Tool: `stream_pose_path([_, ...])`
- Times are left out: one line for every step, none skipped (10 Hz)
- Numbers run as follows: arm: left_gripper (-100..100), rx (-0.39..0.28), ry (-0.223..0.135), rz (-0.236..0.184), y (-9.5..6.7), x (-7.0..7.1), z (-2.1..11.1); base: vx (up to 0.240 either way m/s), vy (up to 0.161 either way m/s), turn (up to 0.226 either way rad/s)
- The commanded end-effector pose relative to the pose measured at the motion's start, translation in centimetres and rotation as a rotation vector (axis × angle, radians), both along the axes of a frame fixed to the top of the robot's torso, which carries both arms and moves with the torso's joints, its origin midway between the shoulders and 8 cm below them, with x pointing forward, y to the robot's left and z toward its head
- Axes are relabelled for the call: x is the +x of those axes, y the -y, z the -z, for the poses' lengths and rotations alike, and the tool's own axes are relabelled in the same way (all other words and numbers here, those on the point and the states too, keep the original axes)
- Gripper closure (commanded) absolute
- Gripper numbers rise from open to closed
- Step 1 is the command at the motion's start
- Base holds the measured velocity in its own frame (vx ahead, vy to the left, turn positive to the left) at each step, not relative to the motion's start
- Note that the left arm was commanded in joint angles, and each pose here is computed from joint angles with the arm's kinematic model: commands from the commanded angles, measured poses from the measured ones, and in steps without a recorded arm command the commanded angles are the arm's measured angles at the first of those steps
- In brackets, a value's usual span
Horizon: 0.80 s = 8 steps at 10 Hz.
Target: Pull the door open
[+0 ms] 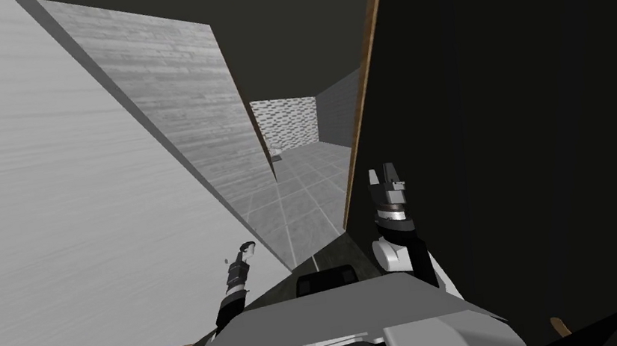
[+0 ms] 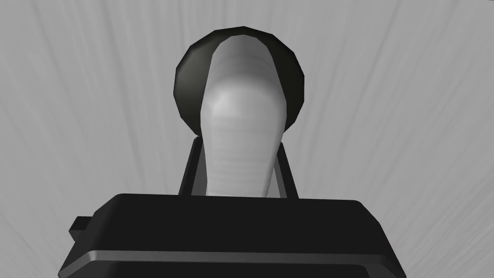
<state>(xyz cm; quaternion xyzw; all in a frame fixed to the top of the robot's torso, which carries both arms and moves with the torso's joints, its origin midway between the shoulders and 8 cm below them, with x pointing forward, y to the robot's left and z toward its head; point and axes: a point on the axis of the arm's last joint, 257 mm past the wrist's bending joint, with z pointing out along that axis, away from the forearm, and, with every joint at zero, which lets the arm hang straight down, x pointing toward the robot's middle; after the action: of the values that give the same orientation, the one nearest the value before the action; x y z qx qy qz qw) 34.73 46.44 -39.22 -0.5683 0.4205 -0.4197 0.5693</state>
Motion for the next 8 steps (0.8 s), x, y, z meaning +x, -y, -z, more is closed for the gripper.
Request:
stream_pose_path([100,0.001,0.003,-0.001,-0.1,0.0,-0.1,-0.006,-0.002,0.002])
stream_pose_path([100,0.001,0.003,-0.001,-0.1,0.0,-0.1,0.000,0.000,0.000])
stream_pose_path([100,0.001,0.000,0.018,0.1,-0.5,0.0,-0.107,0.014,-0.136])
stream_pose_path([100,0.001,0.000,0.023,0.2,-0.6,0.0,-0.166,0.025,-0.122])
stream_pose_path([100,0.001,0.000,0.033,0.3,-0.9,0.0,-0.199,0.014,-0.090])
stream_pose_path([100,0.002,0.001,0.045,0.3,-1.2,0.0,-0.184,0.004,-0.119])
stream_pose_path([100,0.002,0.001,0.058,0.4,-1.5,0.0,-0.211,0.033,-0.109])
stream_pose_path([100,0.001,0.001,0.071,0.6,-1.8,-0.1,-0.226,0.043,-0.128])
